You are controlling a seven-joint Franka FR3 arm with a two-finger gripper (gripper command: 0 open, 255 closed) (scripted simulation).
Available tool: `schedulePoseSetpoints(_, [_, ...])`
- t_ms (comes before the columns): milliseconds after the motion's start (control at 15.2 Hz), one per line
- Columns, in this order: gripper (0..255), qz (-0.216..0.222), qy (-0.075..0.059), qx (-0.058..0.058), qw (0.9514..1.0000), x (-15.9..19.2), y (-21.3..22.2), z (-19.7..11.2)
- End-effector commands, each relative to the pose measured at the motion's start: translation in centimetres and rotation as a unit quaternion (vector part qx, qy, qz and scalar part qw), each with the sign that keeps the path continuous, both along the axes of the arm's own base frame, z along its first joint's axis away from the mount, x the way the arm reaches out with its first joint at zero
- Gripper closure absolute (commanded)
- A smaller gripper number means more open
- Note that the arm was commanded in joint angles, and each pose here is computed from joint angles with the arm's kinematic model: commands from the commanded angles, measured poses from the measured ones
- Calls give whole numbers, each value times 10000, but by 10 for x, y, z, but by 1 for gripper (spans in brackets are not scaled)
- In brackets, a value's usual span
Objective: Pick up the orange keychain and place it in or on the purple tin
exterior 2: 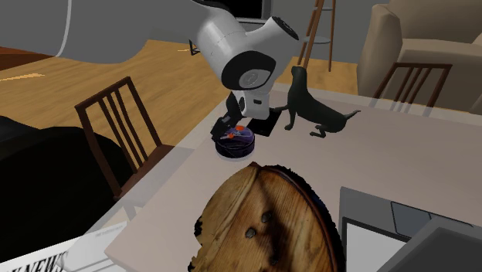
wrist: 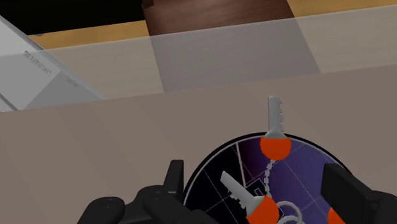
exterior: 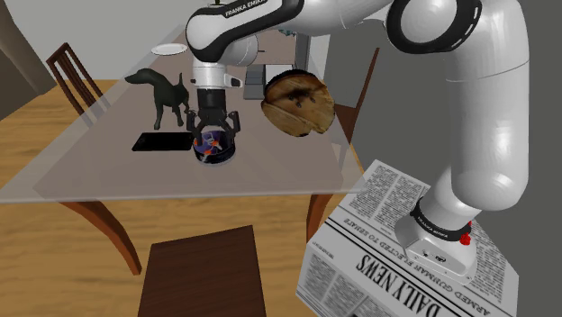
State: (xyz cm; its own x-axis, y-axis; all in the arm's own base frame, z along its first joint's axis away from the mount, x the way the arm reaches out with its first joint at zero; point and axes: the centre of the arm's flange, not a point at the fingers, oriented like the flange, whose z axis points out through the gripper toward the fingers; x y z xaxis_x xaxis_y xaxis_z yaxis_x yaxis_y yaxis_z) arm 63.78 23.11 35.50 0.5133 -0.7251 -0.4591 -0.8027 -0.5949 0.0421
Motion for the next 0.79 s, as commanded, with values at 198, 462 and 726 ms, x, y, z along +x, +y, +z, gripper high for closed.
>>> schedulePoseSetpoints(198, [0, 0, 0, 0, 10000, 12, -14, 35])
schedulePoseSetpoints(462, [0, 0, 0, 0, 10000, 15, -17, 44])
schedulePoseSetpoints(726, [0, 0, 0, 0, 10000, 15, -17, 44])
